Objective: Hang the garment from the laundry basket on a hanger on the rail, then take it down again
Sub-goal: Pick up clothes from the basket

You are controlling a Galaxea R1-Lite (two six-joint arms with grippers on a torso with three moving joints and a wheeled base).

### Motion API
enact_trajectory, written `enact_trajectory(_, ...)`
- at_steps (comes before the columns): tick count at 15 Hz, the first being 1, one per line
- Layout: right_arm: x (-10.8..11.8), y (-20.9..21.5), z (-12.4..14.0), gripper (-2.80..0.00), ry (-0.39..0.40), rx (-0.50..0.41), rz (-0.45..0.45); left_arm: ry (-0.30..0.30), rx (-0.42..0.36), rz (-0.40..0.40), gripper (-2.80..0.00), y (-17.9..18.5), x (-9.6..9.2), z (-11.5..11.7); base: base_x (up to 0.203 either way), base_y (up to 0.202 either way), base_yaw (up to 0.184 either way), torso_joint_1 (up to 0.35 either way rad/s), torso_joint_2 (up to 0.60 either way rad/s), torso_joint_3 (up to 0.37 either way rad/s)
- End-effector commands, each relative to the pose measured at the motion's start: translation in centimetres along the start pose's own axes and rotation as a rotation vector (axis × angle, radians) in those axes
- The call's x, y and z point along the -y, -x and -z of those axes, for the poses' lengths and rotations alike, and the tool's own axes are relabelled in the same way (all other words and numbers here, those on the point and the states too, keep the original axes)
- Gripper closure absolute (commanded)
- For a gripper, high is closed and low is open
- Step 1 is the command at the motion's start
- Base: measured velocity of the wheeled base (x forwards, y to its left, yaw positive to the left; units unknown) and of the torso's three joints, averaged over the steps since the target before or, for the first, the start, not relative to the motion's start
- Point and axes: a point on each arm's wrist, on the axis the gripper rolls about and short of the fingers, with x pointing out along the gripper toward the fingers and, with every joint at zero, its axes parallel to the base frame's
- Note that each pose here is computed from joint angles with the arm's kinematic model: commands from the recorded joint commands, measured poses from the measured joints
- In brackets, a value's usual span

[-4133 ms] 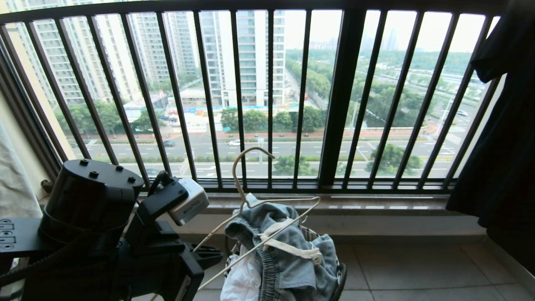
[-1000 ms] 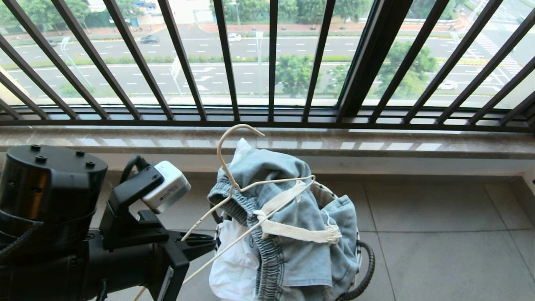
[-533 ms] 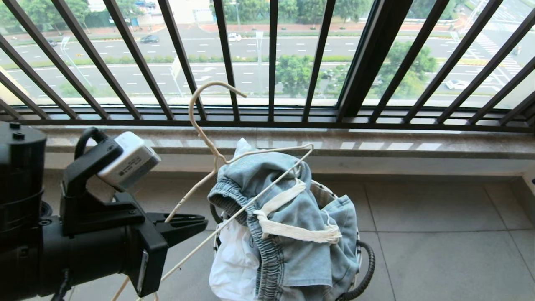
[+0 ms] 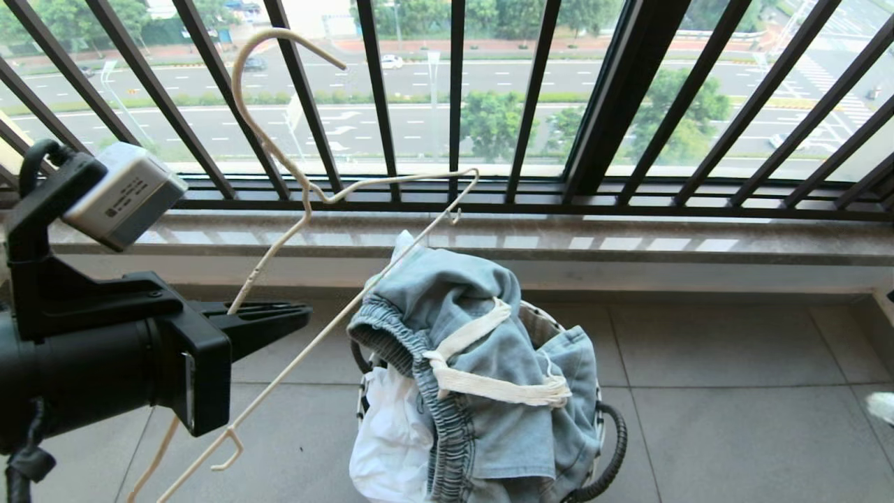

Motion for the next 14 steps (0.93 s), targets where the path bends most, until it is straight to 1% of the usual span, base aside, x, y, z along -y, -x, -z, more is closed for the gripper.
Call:
enact_trajectory(1, -0.8, -7.0, -2.4, 0.0, -0.016, -0.182, -0.106, 0.011, 0.017, -0.035, 0.0, 0.2, -0.5, -0.5, 0.0, 0.0, 0.0, 0.0, 0.0, 0.0)
enact_trajectory(2, -1.8, -9.2, -3.0, 0.0, -0.017, -0.223, -0.148, 0.021, 0.028, -0.06, 0.0, 0.3, -0.9, -0.8, 0.0, 0.0, 0.0, 0.0, 0.0, 0.0)
enact_trajectory(3, -3.4, -11.6, -3.3, 0.0, -0.009, -0.271, -0.184, 0.037, 0.049, -0.081, 0.0, 0.6, -1.2, -1.3, 0.0, 0.0, 0.0, 0.0, 0.0, 0.0)
enact_trajectory(4, -5.2, -13.7, -3.2, 0.0, 0.01, -0.312, -0.211, 0.05, 0.052, -0.098, 0.0, 1.0, -1.5, -1.6, 0.0, 0.0, 0.0, 0.0, 0.0, 0.0)
enact_trajectory(6, -8.8, -17.2, -2.6, 0.0, 0.055, -0.359, -0.226, 0.067, 0.029, -0.11, 0.0, 1.9, -1.6, -2.1, 0.0, 0.0, 0.0, 0.0, 0.0, 0.0)
enact_trajectory(7, -10.2, -18.6, -2.2, 0.0, 0.07, -0.371, -0.226, 0.078, 0.033, -0.112, 0.0, 2.1, -1.6, -2.3, 0.0, 0.0, 0.0, 0.0, 0.0, 0.0)
enact_trajectory(9, -12.6, -20.5, -1.9, 0.0, 0.07, -0.374, -0.24, 0.078, 0.042, -0.116, 0.0, 2.4, -1.5, -2.4, 0.0, 0.0, 0.0, 0.0, 0.0, 0.0)
enact_trajectory(10, -13.5, -20.7, -1.9, 0.0, 0.068, -0.365, -0.259, 0.078, 0.044, -0.116, 0.0, 2.4, -1.5, -2.4, 0.0, 0.0, 0.0, 0.0, 0.0, 0.0)
enact_trajectory(12, -14.5, -20.4, -1.7, 0.0, 0.072, -0.36, -0.298, 0.079, 0.047, -0.118, 0.0, 2.5, -1.6, -2.5, 0.0, 0.0, 0.0, 0.0, 0.0, 0.0)
enact_trajectory(14, -15.9, -19.8, -2.5, 0.0, 0.084, -0.301, -0.367, 0.079, 0.045, -0.119, 0.0, 2.5, -1.6, -2.5, 0.0, 0.0, 0.0, 0.0, 0.0, 0.0)
